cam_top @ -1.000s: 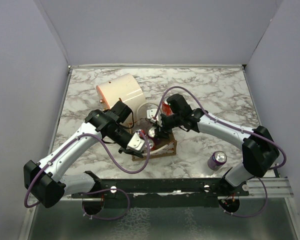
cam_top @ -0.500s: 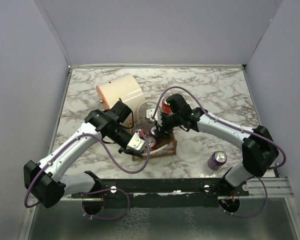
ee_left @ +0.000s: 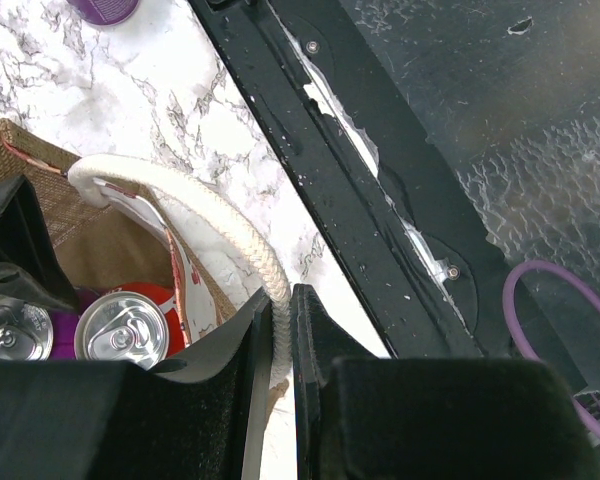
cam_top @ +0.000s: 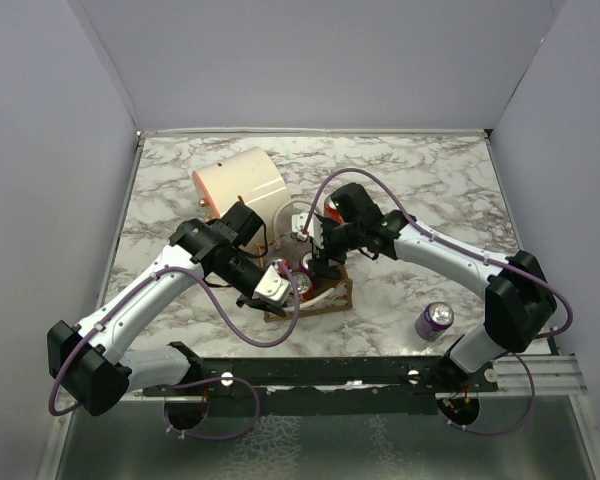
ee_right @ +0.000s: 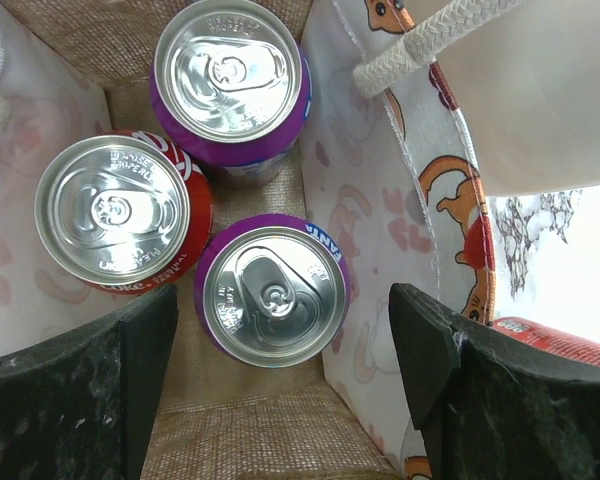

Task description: Place the beverage into the canvas bag

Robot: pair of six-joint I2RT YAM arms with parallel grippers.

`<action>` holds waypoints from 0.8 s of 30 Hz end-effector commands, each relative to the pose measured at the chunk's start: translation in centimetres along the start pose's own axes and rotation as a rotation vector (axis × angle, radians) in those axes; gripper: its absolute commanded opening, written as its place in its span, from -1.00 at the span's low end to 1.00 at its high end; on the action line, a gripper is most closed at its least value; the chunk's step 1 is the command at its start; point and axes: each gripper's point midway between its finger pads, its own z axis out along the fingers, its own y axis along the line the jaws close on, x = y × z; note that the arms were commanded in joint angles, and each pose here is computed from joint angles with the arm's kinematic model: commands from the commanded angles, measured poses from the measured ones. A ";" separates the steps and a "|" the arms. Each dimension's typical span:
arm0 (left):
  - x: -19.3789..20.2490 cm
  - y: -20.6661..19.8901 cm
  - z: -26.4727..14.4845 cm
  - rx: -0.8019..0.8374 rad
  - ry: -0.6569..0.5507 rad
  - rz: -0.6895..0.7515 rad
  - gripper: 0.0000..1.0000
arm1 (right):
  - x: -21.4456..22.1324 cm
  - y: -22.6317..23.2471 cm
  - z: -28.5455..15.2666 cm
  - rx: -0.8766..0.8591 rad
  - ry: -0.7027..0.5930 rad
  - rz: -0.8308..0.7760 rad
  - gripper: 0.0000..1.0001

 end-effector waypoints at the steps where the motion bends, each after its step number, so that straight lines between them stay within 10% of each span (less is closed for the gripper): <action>1: -0.8 -0.2 -0.5 -0.010 -0.017 0.033 -0.69 | -3.0 0.1 -1.9 -0.012 -0.071 0.004 0.72; 14: 0.6 0.1 -0.3 -0.009 0.034 0.015 -0.76 | -6.8 0.6 -7.1 0.008 -0.187 0.055 0.70; 24: 1.5 0.3 -0.1 -0.021 0.063 -0.021 -0.76 | -1.0 0.0 -14.8 0.211 -0.131 0.189 0.74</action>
